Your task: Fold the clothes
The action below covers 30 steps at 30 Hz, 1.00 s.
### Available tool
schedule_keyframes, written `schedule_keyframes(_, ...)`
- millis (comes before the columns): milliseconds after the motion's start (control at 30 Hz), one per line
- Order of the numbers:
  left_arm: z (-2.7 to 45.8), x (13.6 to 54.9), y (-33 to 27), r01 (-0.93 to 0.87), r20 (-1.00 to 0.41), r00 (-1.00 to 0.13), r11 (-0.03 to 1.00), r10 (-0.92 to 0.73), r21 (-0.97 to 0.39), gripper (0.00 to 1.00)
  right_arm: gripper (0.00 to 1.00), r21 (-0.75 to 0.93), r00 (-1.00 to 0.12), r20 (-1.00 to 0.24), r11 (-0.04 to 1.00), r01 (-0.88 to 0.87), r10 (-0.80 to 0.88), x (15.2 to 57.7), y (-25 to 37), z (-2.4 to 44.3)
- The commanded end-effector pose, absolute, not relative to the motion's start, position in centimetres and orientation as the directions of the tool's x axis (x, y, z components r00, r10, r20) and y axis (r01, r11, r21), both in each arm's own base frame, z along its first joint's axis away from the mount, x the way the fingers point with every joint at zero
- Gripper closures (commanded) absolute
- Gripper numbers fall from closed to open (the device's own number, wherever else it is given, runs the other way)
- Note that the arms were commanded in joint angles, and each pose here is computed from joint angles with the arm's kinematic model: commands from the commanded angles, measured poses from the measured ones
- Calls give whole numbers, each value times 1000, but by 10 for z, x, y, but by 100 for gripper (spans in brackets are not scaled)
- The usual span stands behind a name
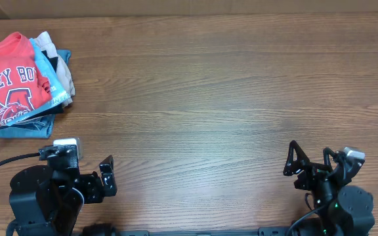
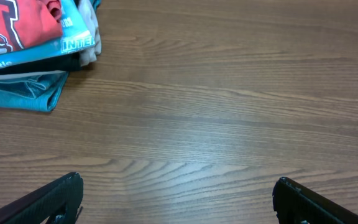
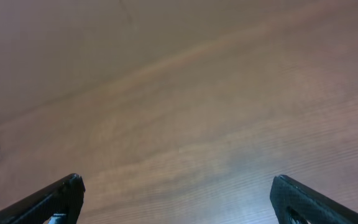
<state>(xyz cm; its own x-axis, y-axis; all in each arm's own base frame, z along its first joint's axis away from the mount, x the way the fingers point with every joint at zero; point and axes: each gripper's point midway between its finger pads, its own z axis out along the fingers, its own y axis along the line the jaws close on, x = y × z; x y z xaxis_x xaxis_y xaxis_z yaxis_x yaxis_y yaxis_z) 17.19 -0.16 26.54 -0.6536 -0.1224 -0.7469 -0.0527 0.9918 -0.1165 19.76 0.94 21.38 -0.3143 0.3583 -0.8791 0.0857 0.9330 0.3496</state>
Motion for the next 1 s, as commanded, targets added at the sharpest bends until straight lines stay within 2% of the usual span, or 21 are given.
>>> schedule_keyframes(0, 264, 171, -3, -38, -748, -655, 993, -109, -112, 0, 0, 323, -240, -915, 946, 43, 323, 201, 10, 212)
schedule_keyframes(500, 264, 171, -3, -38, -748, -655, 993, -109, -112, 0, 0, 276, 60, -958, 959, -59, 280, 245, 14, 197)
schedule_keyframes(667, 264, 171, -3, -38, -748, -655, 993, -109, -112, 0, 0, 187, 26, -982, 980, -73, 189, 246, 19, 185)
schedule_keyframes(733, 264, 171, -3, -38, -748, -655, 993, -109, -112, 0, 0, 192, -42, -981, 979, -63, 190, 246, 19, 168)
schedule_keyframes(967, 264, 171, -3, -38, -748, -655, 993, -109, -112, 0, 0, 195, -44, -981, 976, -101, 191, 245, 26, 170)
